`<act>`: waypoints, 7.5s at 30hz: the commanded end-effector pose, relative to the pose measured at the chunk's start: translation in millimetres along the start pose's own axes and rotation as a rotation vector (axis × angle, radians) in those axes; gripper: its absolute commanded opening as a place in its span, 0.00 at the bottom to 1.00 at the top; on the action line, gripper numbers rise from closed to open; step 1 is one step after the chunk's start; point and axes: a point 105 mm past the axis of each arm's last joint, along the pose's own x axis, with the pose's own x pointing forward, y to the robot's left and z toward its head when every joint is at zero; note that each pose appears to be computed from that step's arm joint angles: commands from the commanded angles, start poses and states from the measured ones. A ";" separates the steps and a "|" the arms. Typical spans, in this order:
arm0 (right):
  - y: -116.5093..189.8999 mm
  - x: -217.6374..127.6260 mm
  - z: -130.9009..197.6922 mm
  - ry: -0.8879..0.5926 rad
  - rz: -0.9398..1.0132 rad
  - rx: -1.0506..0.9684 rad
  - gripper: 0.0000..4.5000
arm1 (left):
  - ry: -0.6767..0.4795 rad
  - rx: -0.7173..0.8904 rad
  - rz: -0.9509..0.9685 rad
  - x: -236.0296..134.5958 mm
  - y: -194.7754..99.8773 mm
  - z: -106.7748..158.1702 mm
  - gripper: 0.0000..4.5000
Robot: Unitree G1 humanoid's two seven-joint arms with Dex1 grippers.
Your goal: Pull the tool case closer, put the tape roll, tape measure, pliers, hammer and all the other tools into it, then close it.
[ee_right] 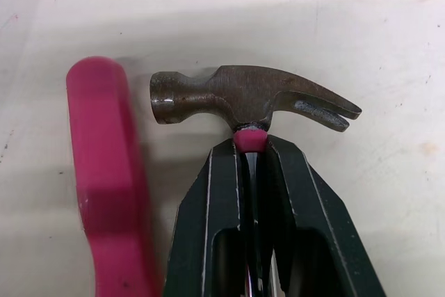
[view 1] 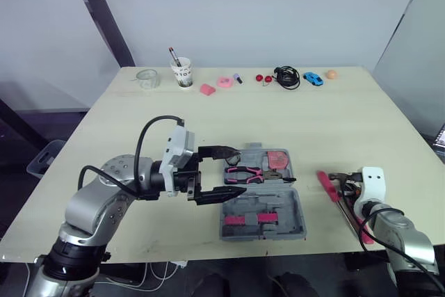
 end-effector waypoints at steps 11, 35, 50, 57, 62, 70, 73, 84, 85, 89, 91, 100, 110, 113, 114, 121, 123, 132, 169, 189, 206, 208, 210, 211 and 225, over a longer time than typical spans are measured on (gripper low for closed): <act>-28.6 -22.5 15.1 -0.033 -0.065 0.001 0.98 | -0.001 0.046 -0.031 -8.0 -2.1 3.3 1.00; -26.4 -71.9 69.2 0.080 0.632 -0.937 0.99 | -0.003 0.061 -0.041 -24.4 1.3 -5.1 1.00; -20.1 -41.8 72.5 0.257 1.025 -1.788 0.99 | 0.013 0.028 -0.081 -22.4 -9.2 -1.7 1.00; -15.6 -27.0 68.9 0.324 1.152 -2.096 0.99 | 0.025 0.011 -0.067 -24.3 -14.3 0.0 1.00; -13.7 -17.9 64.5 0.344 1.183 -2.205 0.99 | 0.035 0.004 -0.056 -25.7 -16.3 -1.5 1.00; -0.3 4.8 57.2 0.325 1.169 -2.378 0.99 | 0.019 0.020 -0.028 -22.9 -18.5 1.3 1.00; -3.2 9.0 55.2 0.336 1.156 -2.413 0.99 | 0.020 0.019 -0.019 -23.2 -19.5 0.9 1.00; 1.9 17.8 45.5 0.308 1.167 -2.452 0.46 | 0.011 0.018 0.003 -22.7 -20.6 1.1 1.00; 1.0 17.6 45.4 0.310 1.167 -2.452 0.39 | 0.010 0.019 0.004 -22.8 -20.5 1.0 1.00; -4.8 16.3 45.7 0.321 1.154 -2.443 0.07 | 0.001 0.018 0.003 -19.3 -21.3 0.8 1.00; -6.5 14.4 47.4 0.317 1.155 -2.438 0.01 | -0.003 0.018 0.001 -18.5 -20.9 1.1 1.00; -10.4 -9.9 75.6 0.235 1.162 -2.265 0.01 | -0.002 0.025 -0.009 -18.1 -18.6 0.9 1.00; -18.7 -13.9 112.3 0.203 0.935 -1.367 0.01 | -0.009 0.026 -0.026 -15.4 -19.2 -0.2 1.00; -22.7 -22.2 109.4 0.257 0.860 -1.131 0.01 | -0.010 0.029 -0.031 -15.3 -18.4 0.5 1.00; -23.8 -26.3 105.5 0.283 0.833 -1.054 0.01 | -0.011 0.030 -0.033 -15.2 -17.9 0.8 1.00; -40.3 -54.8 52.3 0.535 0.464 -0.401 0.01 | -0.018 0.040 -0.072 -10.0 -14.4 3.4 1.00; -39.5 -58.5 41.5 0.556 0.371 -0.327 0.01 | -0.020 0.043 -0.082 -9.1 -13.8 4.2 1.00; -29.0 -49.7 32.2 0.518 0.127 -0.134 0.01 | -0.017 0.054 -0.104 -8.7 -10.1 6.2 1.00; -13.4 -46.6 47.8 0.210 0.162 -0.169 0.68 | -0.020 0.046 -0.110 -12.6 -11.0 5.7 1.00; -27.8 -26.2 -9.6 -0.011 0.106 -0.101 0.68 | -0.026 0.062 -0.123 -12.5 -8.7 9.6 1.00; -21.5 -15.1 -13.5 -0.051 0.117 -0.096 0.02 | -0.032 0.068 -0.130 -12.2 -8.1 10.1 1.00; -22.8 -16.0 -11.3 -0.066 0.101 -0.092 0.02 | -0.033 0.069 -0.131 -12.3 -8.3 9.9 1.00; -24.1 -17.9 -7.1 -0.085 0.093 -0.090 0.02 | -0.034 0.071 -0.130 -12.7 -8.5 9.7 1.00; -24.6 -18.9 -5.0 -0.094 0.092 -0.090 0.02 | -0.035 0.071 -0.130 -12.8 -8.6 9.7 1.00; 11.0 -62.7 59.4 -0.199 0.429 -0.386 0.02 | -0.014 0.061 -0.123 -24.5 -4.5 5.4 1.00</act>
